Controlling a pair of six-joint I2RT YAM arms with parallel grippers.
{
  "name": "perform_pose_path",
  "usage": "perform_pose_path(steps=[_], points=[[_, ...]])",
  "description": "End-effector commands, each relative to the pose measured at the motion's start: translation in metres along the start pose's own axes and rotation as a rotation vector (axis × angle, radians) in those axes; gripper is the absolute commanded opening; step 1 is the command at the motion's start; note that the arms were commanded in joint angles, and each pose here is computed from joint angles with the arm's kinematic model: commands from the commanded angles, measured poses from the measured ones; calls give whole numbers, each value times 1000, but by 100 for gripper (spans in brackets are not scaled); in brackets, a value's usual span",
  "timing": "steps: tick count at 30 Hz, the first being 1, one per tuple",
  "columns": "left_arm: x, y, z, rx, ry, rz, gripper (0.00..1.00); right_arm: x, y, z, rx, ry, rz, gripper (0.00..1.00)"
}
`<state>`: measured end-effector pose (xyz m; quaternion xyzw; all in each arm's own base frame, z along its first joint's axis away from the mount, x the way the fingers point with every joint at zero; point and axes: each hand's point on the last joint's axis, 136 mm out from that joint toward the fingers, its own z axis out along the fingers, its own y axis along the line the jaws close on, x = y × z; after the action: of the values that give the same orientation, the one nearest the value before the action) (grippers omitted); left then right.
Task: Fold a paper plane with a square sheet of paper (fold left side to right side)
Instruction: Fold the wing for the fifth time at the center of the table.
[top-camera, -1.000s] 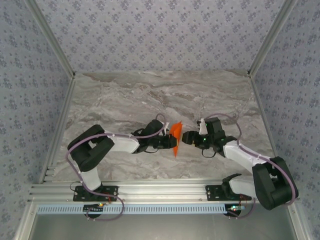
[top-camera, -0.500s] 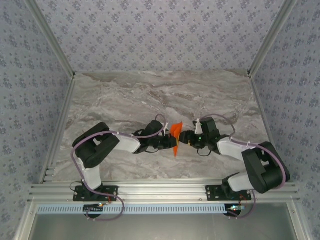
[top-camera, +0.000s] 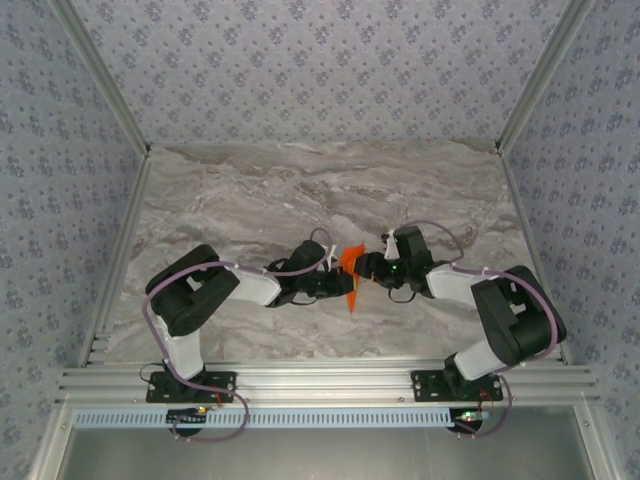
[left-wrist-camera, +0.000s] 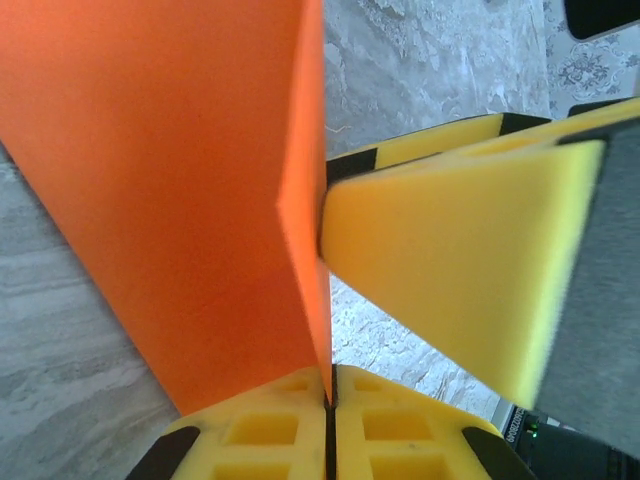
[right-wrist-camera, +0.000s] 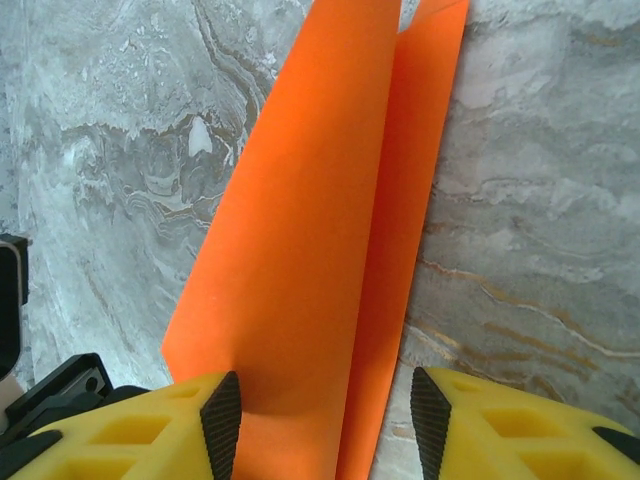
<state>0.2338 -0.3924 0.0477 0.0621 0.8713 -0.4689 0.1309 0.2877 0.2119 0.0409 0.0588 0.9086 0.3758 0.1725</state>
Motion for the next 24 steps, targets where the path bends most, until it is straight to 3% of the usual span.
perform_pose_path(steps=[1, 11, 24], points=[[2, 2, 0, 15, 5, -5, 8, -5, -2, 6, 38, 1, 19, 51], [-2, 1, -5, 21, -5, -5, 14, 19, -40, 12, 195, 100, 103, 50], [-18, 2, -35, 15, -66, -10, 36, 23, -44, 16, 203, 116, 108, 49]])
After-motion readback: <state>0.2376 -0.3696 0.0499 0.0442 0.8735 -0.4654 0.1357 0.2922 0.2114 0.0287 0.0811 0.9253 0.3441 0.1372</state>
